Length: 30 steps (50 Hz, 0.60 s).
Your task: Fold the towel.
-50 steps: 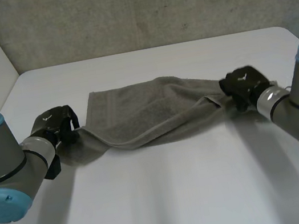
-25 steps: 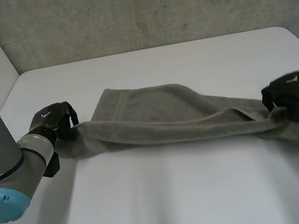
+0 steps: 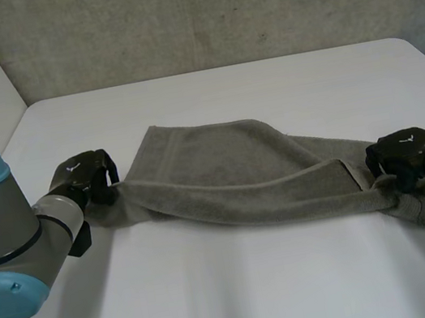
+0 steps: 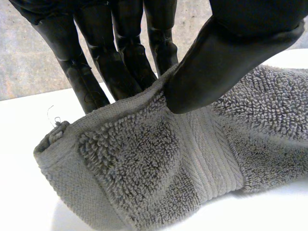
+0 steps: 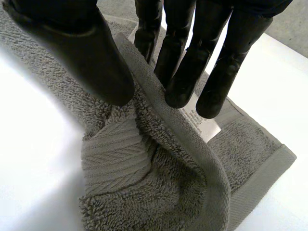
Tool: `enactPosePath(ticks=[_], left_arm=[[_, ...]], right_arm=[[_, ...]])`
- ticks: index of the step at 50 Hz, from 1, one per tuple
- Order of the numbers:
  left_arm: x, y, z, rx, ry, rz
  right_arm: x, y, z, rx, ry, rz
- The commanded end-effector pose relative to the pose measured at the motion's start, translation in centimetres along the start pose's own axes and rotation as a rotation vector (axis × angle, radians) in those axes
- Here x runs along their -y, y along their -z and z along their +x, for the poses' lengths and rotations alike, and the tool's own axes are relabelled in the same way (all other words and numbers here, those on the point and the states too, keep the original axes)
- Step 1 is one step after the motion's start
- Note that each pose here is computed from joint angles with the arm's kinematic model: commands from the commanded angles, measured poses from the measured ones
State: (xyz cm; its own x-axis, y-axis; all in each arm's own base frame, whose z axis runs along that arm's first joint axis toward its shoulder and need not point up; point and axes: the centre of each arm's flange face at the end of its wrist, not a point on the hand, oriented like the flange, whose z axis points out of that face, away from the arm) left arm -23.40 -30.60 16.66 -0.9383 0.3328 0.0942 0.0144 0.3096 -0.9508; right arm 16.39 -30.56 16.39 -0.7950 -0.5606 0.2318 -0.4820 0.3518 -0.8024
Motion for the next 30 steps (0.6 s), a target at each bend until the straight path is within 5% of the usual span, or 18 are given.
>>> enactPosePath(ticks=[1,30], left_arm=[[0.0,0.0,0.1,-0.002,0.000,0.000],[-0.1,0.0,0.1,-0.002,0.000,-0.002]], right_arm=[[0.4,0.0,0.2,-0.012,0.011,0.013],[0.7,-0.9,-1.3,-0.021,0.052,0.007]])
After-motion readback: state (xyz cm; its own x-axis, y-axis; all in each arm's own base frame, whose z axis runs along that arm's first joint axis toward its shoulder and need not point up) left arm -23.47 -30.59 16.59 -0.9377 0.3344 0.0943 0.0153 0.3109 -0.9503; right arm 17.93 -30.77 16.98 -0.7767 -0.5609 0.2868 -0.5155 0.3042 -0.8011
